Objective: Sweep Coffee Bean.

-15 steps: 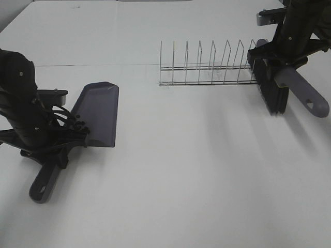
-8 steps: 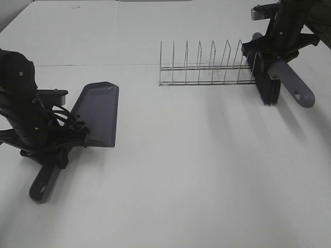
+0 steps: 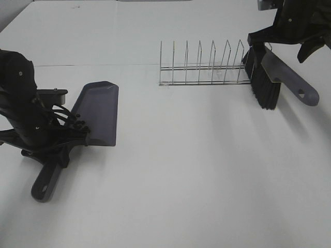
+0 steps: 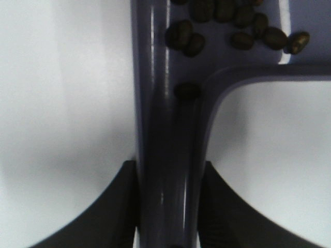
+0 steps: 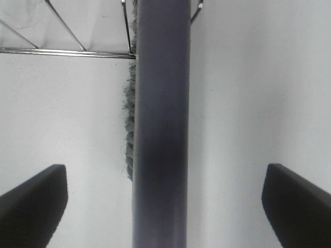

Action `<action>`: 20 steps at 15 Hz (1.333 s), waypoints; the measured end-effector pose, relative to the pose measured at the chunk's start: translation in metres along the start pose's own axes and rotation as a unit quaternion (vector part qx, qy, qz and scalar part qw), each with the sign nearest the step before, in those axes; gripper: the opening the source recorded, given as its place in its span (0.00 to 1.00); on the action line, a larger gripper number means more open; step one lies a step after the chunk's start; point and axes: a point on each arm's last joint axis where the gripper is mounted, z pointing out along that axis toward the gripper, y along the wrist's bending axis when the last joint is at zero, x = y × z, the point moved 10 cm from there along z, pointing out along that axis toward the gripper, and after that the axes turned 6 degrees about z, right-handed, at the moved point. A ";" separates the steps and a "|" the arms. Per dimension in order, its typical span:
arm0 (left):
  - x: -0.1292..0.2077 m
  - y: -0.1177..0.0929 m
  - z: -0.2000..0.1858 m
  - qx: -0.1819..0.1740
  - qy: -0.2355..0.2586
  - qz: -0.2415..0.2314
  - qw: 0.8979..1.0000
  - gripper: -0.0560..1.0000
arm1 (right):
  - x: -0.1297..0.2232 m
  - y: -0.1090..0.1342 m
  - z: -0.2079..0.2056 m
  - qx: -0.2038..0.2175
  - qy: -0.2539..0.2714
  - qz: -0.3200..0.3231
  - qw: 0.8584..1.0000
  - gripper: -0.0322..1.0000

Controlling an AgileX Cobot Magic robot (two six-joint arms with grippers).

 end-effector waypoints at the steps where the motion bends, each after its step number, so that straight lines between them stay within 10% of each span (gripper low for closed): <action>1: -0.001 -0.004 -0.001 0.006 -0.003 -0.005 1.000 0.30 | -0.002 0.000 -0.011 -0.003 -0.007 0.002 1.000 0.88; 9: 0.000 -0.041 0.004 0.026 -0.006 0.011 1.000 0.31 | -0.007 0.003 -0.036 -0.020 -0.028 0.010 0.999 0.88; 13: -0.004 -0.046 0.000 0.038 -0.012 -0.001 0.999 0.71 | -0.009 0.006 -0.049 -0.034 -0.038 0.015 0.999 0.88; 20: -0.015 -0.044 -0.079 0.030 -0.079 0.046 0.995 0.81 | 0.013 0.010 -0.093 -0.064 -0.044 0.020 0.997 0.88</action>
